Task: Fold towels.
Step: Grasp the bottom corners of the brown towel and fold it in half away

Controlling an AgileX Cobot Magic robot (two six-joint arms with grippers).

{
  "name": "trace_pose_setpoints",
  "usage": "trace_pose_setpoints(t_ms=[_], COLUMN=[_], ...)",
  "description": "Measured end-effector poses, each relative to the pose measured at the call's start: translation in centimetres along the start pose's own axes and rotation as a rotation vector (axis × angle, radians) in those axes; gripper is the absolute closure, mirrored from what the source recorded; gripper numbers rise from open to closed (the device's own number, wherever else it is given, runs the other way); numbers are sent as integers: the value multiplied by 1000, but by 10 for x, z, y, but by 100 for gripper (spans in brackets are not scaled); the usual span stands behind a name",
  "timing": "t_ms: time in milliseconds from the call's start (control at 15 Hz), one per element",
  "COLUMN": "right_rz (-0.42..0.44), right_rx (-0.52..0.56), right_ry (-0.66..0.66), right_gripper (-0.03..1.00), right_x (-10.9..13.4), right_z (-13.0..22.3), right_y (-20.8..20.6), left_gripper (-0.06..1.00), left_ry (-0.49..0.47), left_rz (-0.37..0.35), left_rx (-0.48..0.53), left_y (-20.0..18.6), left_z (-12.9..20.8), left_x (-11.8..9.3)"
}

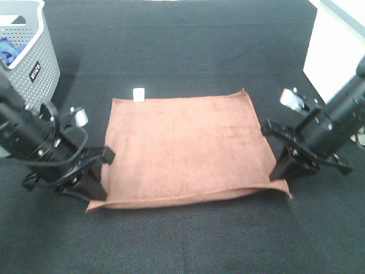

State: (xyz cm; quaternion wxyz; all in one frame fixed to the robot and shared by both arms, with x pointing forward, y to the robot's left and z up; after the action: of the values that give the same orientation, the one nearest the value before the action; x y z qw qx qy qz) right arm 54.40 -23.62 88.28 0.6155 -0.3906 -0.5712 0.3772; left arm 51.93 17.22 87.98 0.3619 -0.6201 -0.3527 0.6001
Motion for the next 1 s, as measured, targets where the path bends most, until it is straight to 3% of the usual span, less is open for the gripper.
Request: trace_pose_setpoints(t_ms=[133,333,667,867,1000], right_rz=[4,-8,-36,-47,-40], right_rx=[-9,-76,-345,-430,-453], right_ry=[8,-35,-158,-185,-200], right_gripper=[97,97,97,97,97], right_x=[-2,2,28,37,37], right_z=[8,1,-68,-120,-144], right_y=[1,-5,-44,-48,-42], left_gripper=[94,94,94,94,94], left_ry=[6,12,74,145,177], left_rz=[-2,-9,-38,-72,-95], left_rx=[-12,-136,-446,-534,-526], left_y=[-3,-15,-45,-44,-29], left_z=[3,-6,-64,-106,-126], left_x=[-2,-9,-29,-36,-32])
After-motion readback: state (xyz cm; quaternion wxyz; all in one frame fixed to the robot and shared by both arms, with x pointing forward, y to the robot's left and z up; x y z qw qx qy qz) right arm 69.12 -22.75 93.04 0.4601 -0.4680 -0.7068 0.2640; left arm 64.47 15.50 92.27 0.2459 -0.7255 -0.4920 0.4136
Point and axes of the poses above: a point on each arm's last joint axis where the gripper is mounted, y pointing out along that axis toward the gripper, x along the wrist's bending axis when the last joint is at zero, z = x × y, the point moved 1 cm from there along y, pointing out along that axis toward the gripper
